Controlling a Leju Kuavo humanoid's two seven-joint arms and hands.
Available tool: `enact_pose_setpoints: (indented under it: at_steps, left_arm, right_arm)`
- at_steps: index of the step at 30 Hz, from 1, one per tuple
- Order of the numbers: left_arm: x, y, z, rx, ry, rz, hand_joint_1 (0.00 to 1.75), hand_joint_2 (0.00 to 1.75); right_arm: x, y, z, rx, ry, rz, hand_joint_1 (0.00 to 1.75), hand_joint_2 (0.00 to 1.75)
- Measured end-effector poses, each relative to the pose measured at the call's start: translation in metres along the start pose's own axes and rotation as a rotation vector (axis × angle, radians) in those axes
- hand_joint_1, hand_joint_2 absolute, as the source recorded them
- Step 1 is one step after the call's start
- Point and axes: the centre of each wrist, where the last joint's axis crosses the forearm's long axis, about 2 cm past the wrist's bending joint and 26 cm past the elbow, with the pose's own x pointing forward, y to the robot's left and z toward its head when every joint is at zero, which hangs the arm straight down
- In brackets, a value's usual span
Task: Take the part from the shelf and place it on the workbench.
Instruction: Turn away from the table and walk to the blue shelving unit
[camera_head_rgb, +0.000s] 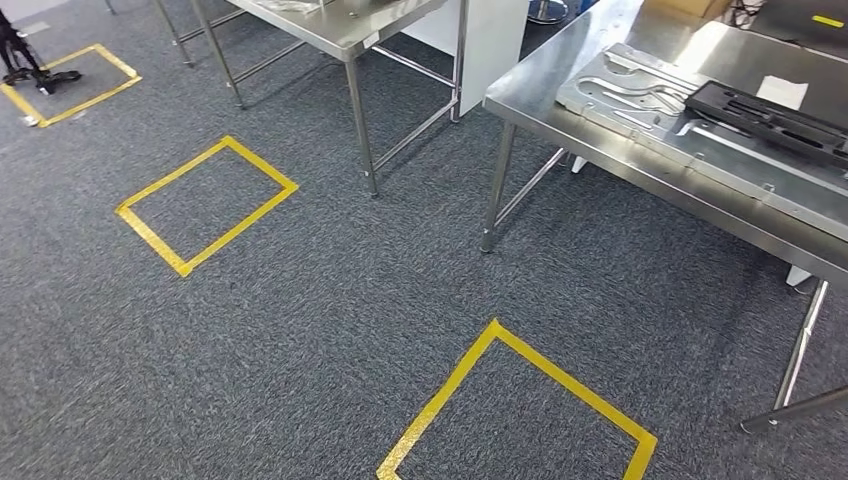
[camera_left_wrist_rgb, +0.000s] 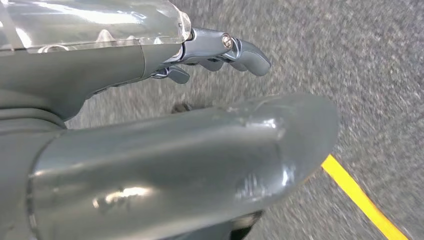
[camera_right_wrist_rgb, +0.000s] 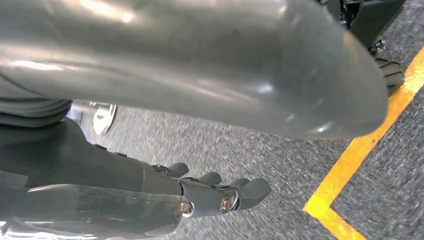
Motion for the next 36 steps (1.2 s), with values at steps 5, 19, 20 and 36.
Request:
enact_pose_setpoints:
  at_steps: [5,19,20,36]
  left_arm:
    - [-0.0006,0.0001,0.0004,-0.001,0.002,-0.002,0.0,0.0]
    - [-0.0006,0.0008,0.0004,-0.005,0.002,-0.012,0.0,0.0]
    - [-0.0007,0.0006,0.0004,-0.006,0.002,-0.012,0.0,0.0]
    - [-0.0003,0.0012,0.0001,-0.009,0.0,-0.02,0.0,0.0]
  right_arm:
    - [0.0014,0.0014,0.0,0.016,0.0,0.003,0.0,0.0]
    - [0.0018,0.0022,0.0,0.024,0.012,0.016,0.0,0.0]
    - [0.0017,0.0019,0.0,0.024,0.013,0.018,0.0,0.0]
    - [0.0008,0.0012,-0.0002,0.032,0.019,0.037,0.0,0.0]
